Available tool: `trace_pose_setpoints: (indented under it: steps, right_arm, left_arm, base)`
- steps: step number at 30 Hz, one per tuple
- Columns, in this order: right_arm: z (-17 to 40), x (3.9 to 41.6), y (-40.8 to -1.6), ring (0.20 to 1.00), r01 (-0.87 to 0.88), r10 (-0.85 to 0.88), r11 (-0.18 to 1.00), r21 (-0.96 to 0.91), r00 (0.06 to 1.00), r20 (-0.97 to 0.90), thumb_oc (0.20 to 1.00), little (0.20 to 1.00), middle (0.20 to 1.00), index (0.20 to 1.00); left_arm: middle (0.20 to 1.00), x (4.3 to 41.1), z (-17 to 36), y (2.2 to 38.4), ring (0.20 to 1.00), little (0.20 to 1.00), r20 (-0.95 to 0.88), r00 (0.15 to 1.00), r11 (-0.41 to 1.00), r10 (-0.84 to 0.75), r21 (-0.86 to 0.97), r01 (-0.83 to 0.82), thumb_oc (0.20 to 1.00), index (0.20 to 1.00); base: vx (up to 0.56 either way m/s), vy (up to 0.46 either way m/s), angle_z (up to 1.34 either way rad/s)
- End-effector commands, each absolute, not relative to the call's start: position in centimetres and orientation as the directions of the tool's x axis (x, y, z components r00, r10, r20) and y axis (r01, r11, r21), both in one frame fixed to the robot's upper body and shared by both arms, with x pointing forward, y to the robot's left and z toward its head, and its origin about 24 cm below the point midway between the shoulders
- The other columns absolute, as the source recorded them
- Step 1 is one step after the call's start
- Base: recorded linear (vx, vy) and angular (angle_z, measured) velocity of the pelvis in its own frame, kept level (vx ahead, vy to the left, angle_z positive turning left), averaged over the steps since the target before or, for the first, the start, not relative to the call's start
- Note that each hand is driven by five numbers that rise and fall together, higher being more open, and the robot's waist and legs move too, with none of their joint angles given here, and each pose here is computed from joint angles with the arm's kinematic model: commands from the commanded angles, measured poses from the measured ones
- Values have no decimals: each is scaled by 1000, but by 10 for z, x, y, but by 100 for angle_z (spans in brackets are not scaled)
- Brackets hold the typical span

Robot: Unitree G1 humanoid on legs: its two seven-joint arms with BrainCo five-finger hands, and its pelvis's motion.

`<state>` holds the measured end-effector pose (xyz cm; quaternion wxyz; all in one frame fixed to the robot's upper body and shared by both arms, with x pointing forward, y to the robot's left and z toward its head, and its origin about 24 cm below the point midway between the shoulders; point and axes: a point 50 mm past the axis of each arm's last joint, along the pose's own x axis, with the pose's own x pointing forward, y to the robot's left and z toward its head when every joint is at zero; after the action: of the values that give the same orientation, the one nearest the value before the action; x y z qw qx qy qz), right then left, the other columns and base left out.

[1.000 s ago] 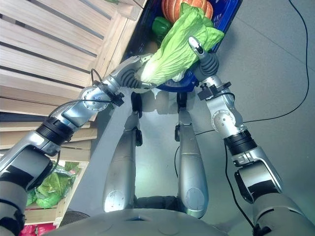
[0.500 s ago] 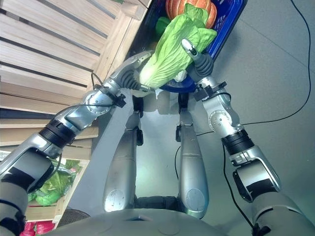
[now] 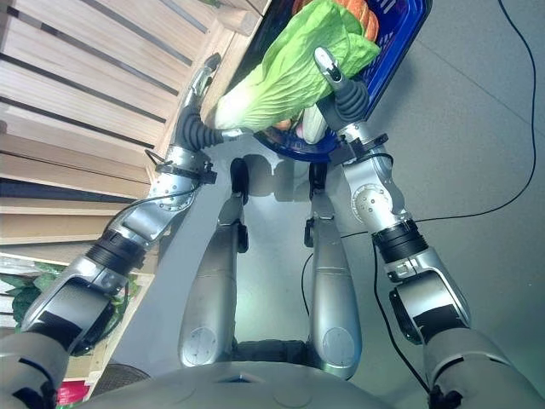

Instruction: Pick up fruits and vegetables into the basket

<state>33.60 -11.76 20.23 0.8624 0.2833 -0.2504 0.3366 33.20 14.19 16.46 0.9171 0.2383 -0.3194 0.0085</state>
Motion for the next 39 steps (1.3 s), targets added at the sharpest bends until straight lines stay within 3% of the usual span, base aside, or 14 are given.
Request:
trace_pose_setpoints:
  steps: [1,12,17,39]
  right_arm:
    - [213,314,-113,200,-769,471,601,217,560,682,200,200,200,200]
    - [219,324,-130,200,-597,378,789,148,661,649,200,200,200,200]
    - [222,327,-140,200,-435,249,890,135,713,655,200,200,200,200]
    - [245,371,-165,200,-6,-43,997,82,818,573,200,200,200,200]
  left_arm:
    - [1000,338,204,182,1000,1000,701,696,920,155,154,-360,1000,1000]
    - [1000,347,199,207,1000,1000,650,701,882,294,98,-460,1000,1000]
    - [1000,349,189,208,1000,1000,623,717,874,312,107,-474,1000,1000]
    - [1000,374,162,225,1000,1000,446,802,807,398,246,-537,1000,1000]
  base:
    - [4,37,0]
    - [1,18,-1]
    - [4,31,-2]
    - [0,1,0]
